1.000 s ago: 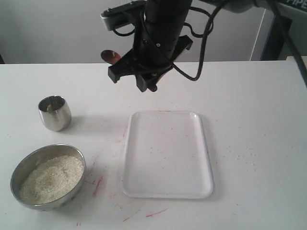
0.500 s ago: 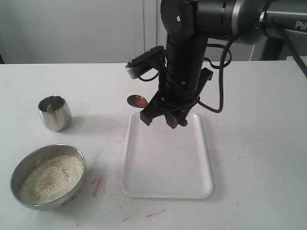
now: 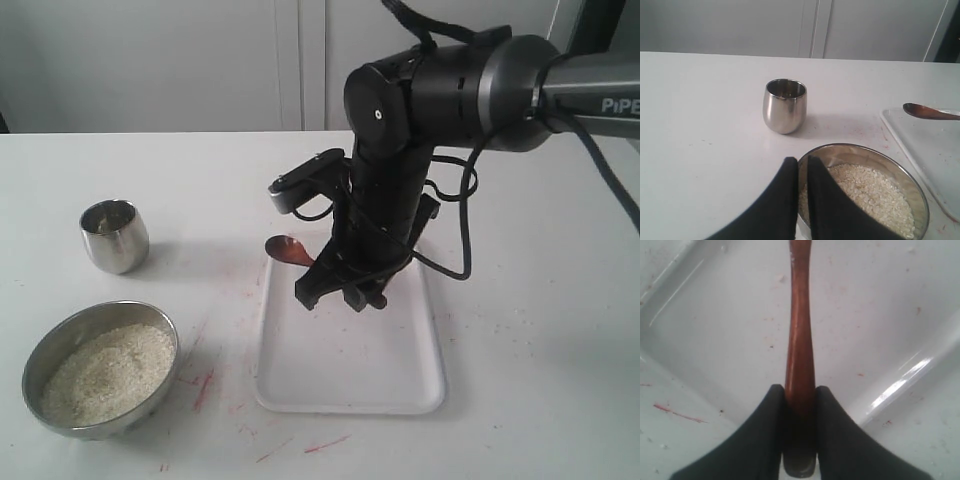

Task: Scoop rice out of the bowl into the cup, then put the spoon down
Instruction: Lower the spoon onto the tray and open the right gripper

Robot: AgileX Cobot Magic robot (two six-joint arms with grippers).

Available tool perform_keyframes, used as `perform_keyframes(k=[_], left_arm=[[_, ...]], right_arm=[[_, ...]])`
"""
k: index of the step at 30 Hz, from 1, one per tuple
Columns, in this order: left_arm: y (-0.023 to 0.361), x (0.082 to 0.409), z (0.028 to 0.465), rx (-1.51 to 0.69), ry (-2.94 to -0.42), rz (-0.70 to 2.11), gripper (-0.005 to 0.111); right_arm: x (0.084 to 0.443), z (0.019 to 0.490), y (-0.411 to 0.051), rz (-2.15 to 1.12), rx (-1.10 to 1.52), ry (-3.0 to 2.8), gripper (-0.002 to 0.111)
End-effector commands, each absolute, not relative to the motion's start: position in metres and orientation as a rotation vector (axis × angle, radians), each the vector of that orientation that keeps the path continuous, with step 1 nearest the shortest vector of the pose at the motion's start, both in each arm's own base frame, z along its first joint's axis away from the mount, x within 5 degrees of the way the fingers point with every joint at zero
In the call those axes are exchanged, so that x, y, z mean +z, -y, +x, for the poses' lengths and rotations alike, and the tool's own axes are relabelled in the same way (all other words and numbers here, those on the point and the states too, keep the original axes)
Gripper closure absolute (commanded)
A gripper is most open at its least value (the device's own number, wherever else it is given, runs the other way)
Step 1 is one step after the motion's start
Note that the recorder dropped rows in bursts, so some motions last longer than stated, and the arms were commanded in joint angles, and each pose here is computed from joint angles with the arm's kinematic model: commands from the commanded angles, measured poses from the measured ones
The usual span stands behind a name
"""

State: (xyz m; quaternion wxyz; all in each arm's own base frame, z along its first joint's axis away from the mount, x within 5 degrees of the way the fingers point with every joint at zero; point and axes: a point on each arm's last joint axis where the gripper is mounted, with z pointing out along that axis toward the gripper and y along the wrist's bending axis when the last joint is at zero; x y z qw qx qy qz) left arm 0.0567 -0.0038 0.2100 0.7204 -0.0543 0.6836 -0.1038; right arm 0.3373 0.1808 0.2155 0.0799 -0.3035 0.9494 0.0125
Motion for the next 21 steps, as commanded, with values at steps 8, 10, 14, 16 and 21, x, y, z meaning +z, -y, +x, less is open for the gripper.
perform_keyframes(k=[8,10,14,16,21], left_arm=[[0.004,0.211,0.056,-0.241,-1.506,-0.126,0.092],[0.004,0.211,0.056,-0.241,-1.506,-0.126,0.092],[0.004,0.211,0.056,-0.241,-1.506,-0.126,0.092],[0.004,0.211,0.056,-0.241,-1.506,-0.126,0.092],[0.004,0.211,0.056,-0.241,-1.506,-0.126,0.092]], right_arm=[[0.207,0.335,-0.175,-0.948,-0.019,-2.886,0.108],[0.203,0.335,-0.175,-0.955,-0.026,-2.904,0.108],[0.199,0.335,-0.175,-0.960,-0.031,-2.920,0.108],[0.196,0.335,-0.174,-0.968,-0.043,-2.932,0.108],[0.193,0.336,-0.171,-0.999,-0.094,-2.946,0.108]])
